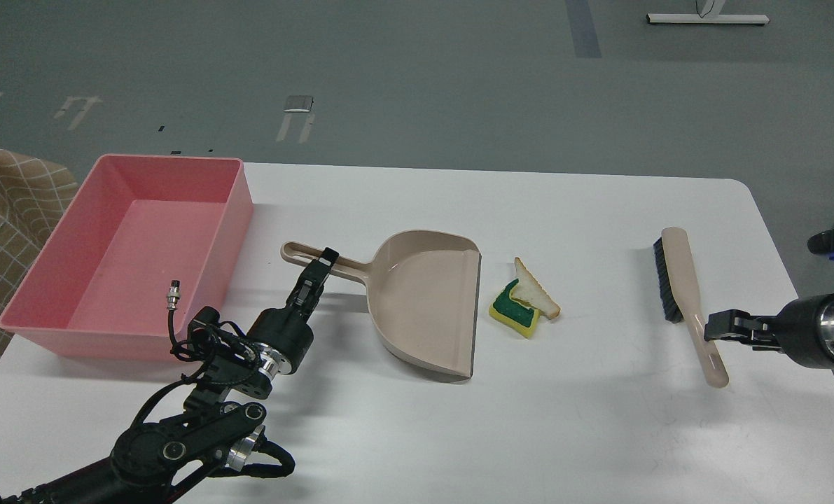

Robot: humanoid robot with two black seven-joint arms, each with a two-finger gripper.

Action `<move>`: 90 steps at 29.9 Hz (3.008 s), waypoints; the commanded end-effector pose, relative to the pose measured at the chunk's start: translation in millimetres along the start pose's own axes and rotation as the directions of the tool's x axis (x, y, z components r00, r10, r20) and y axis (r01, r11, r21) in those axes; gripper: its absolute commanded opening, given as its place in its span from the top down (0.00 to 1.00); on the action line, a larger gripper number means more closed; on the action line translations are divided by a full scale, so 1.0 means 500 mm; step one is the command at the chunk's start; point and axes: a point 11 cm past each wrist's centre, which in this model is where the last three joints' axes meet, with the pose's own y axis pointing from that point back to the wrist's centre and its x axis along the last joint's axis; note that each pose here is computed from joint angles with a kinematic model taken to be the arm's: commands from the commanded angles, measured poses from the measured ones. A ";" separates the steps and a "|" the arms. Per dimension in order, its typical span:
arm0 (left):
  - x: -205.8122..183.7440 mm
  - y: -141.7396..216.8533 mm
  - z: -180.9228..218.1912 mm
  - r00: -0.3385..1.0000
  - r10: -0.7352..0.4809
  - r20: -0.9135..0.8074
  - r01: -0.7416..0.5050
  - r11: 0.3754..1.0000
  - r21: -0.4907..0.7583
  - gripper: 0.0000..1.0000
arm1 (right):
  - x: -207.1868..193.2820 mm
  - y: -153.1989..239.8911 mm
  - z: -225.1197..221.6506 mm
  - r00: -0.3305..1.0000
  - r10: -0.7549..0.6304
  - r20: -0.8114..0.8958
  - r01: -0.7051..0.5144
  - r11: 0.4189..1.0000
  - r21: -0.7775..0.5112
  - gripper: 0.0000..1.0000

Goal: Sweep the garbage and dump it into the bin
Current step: 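Grasp the wooden brush handle with the right gripper and lift, then sweep the brush across the sponge and trash into the dustpan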

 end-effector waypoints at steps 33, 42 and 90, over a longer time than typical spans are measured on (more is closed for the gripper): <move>-0.002 0.002 -0.002 1.000 -0.001 -0.002 0.001 1.000 0.002 1.00 | -0.028 -0.026 -0.054 0.998 -0.045 -0.038 0.047 0.997 0.060 0.44; -0.002 0.002 -0.002 1.000 -0.001 -0.002 0.001 1.000 0.002 1.00 | -0.031 -0.027 -0.052 0.998 -0.051 -0.037 0.053 0.997 0.056 0.58; -0.003 -0.001 0.001 1.000 -0.002 -0.002 0.002 1.000 -0.003 1.00 | -0.088 -0.017 -0.147 0.985 -0.105 -0.137 0.125 0.981 0.145 1.00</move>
